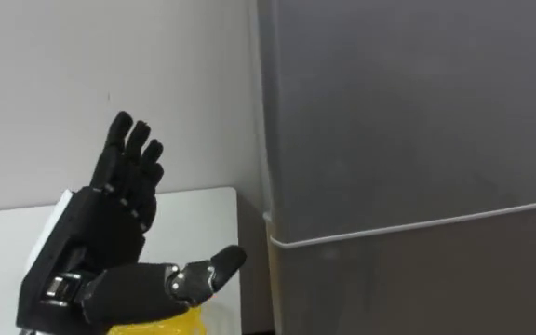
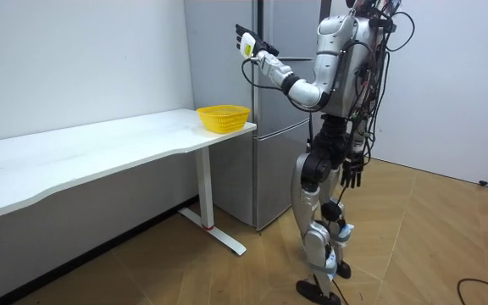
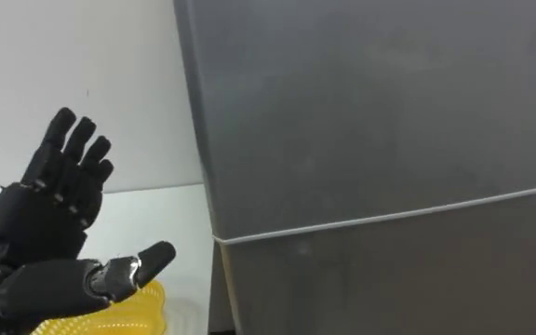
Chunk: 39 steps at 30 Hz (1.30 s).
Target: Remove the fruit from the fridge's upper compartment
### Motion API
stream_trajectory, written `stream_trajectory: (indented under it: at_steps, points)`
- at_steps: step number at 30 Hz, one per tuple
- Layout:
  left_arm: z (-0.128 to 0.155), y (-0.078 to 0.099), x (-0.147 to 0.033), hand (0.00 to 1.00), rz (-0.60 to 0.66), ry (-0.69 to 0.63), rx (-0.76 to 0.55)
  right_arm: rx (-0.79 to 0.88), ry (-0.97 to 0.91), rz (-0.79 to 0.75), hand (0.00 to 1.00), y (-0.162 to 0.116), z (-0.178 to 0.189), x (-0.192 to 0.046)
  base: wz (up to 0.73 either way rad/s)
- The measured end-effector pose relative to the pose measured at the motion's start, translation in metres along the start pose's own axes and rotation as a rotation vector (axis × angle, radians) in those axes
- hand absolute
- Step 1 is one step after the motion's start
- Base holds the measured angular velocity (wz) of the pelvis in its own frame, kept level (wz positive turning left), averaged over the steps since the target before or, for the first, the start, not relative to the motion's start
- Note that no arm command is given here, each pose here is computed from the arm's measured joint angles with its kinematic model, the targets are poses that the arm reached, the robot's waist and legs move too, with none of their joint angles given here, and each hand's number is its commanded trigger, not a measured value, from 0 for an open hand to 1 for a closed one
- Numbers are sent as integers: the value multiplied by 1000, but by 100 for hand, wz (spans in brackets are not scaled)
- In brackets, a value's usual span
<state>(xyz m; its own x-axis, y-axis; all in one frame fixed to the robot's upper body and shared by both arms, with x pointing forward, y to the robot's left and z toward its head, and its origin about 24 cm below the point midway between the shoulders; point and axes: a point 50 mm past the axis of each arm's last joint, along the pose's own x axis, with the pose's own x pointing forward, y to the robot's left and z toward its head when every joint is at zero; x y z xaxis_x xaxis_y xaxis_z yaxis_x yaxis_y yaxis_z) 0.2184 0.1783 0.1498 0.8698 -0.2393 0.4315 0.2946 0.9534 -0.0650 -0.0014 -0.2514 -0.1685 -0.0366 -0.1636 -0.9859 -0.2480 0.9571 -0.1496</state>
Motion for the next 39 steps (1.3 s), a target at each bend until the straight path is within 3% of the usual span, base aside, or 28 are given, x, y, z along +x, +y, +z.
stream_trajectory:
  at_steps: [16, 39]
  points:
    - [-8, -25, 6, 0, -277, 78, -10, -9, -9, -12, 0, -7, 8, -1, -3]
    - [-2, -28, 16, 0, -327, 45, -28, -35, -17, -51, 0, -16, 14, -2, 0]
